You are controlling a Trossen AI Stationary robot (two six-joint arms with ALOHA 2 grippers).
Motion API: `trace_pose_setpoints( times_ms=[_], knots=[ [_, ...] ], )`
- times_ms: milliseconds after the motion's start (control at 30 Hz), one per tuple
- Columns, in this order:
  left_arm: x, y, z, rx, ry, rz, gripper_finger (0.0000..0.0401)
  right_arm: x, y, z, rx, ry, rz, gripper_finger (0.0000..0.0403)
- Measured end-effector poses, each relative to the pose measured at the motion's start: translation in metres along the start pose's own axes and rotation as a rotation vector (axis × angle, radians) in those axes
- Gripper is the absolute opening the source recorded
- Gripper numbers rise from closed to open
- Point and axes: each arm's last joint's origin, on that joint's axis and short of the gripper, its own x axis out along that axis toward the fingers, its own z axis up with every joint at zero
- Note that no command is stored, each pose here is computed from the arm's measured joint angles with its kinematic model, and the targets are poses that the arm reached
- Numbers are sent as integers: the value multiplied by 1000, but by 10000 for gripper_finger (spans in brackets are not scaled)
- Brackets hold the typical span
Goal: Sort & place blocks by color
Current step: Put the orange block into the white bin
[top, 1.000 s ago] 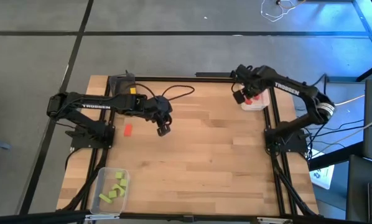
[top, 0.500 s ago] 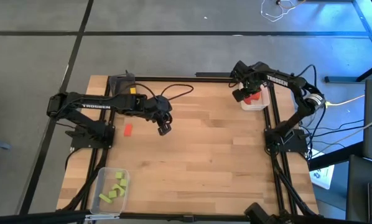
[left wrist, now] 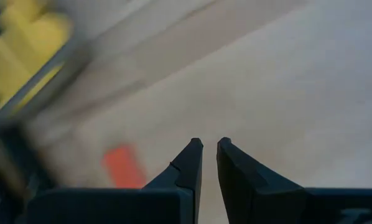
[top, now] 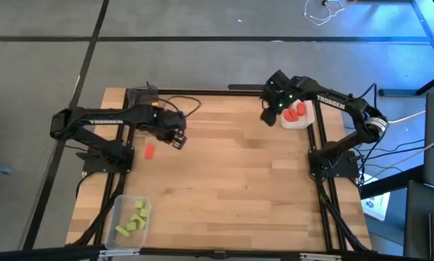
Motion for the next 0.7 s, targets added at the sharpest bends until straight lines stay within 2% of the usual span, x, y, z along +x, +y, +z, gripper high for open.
trace_pose_setpoints(
  times_ms=[133, 300, 367, 467, 700],
  knots=[
    [-10, 21, -15, -198, 114, 172, 41, 7, 27, 9, -223, -78, 228, 132],
    [-17, 35, -30, -338, 223, 366, 41, 15, 56, 11, -454, -115, 345, 132],
    [-17, 35, -32, -351, 228, 379, 41, 18, 64, 10, -503, -114, 366, 132],
    [-16, 31, -33, -349, 230, 339, 41, 20, 74, 8, -569, -110, 385, 132],
    [-16, 30, -33, -344, 232, 335, 41, 23, 85, 7, -608, -107, 405, 132]
  ],
)
